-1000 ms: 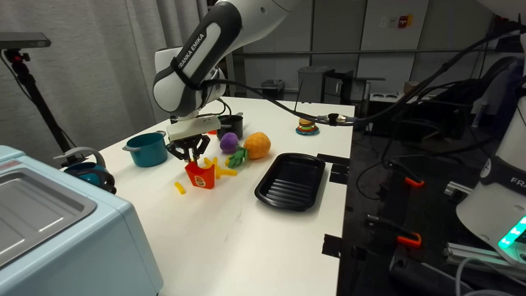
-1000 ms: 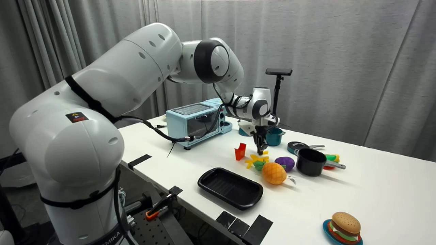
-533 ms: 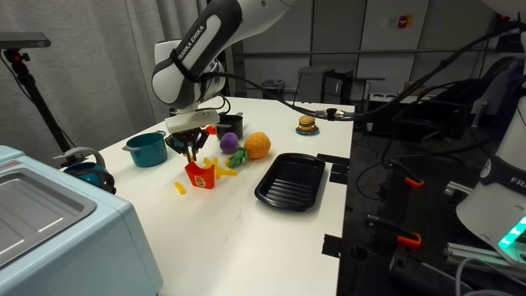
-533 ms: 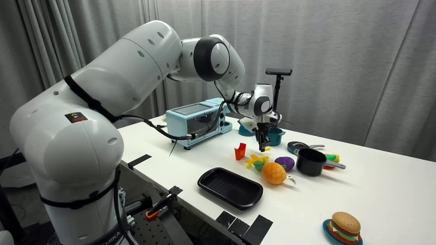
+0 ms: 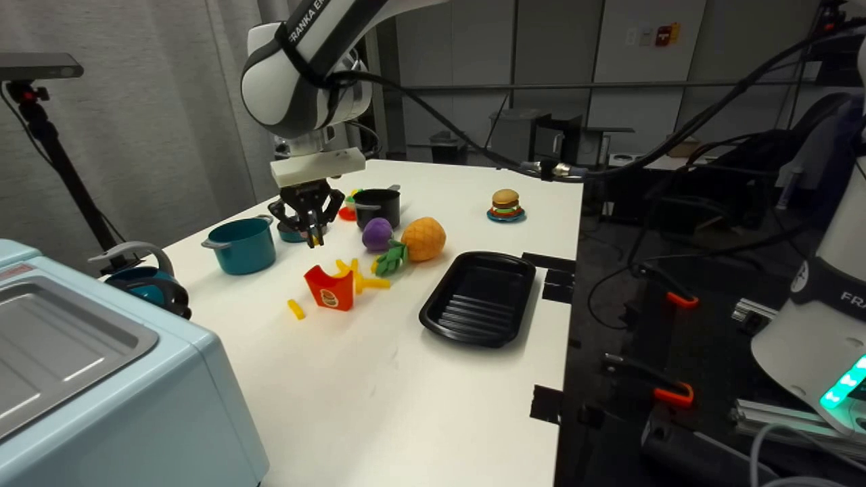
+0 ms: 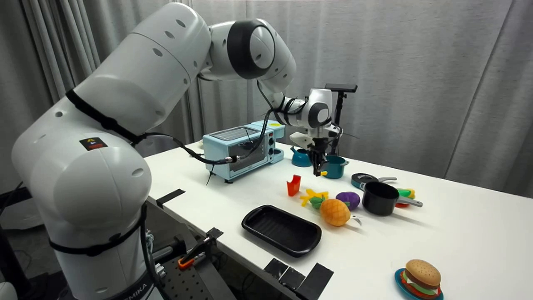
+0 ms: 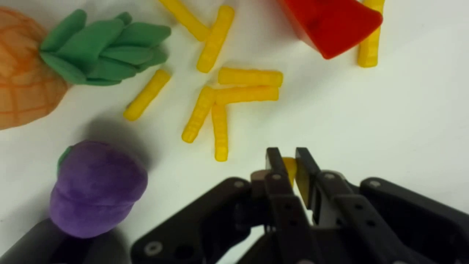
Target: Put the furthest yellow object to the left in the red thing
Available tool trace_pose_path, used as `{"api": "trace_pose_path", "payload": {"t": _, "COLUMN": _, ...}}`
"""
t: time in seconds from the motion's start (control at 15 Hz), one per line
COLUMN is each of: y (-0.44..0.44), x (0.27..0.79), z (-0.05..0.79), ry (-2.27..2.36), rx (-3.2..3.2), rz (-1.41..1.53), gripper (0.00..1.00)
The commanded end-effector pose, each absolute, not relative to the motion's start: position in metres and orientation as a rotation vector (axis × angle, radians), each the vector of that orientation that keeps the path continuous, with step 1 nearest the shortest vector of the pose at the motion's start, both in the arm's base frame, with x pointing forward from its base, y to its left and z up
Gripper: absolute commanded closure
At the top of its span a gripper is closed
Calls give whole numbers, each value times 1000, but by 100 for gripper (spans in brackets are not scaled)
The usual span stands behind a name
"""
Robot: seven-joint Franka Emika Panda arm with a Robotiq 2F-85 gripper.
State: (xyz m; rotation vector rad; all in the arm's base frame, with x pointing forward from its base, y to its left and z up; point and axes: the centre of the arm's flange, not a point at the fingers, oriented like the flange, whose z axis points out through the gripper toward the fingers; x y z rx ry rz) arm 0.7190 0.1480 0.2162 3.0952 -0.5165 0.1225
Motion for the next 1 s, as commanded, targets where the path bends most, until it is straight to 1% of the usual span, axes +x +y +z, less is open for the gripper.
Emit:
{"api": "trace_pose_path", "payload": {"t": 0.0, "y": 139, "x": 689, "z": 245, "ry": -401, "rx": 3120, "rz": 51, "gripper": 97}}
{"api": "trace_pose_path", "payload": {"t": 0.93, "y": 186, "x": 625, "z": 241, "ry": -80, "rx": 3142, "rz": -89, "gripper": 97}}
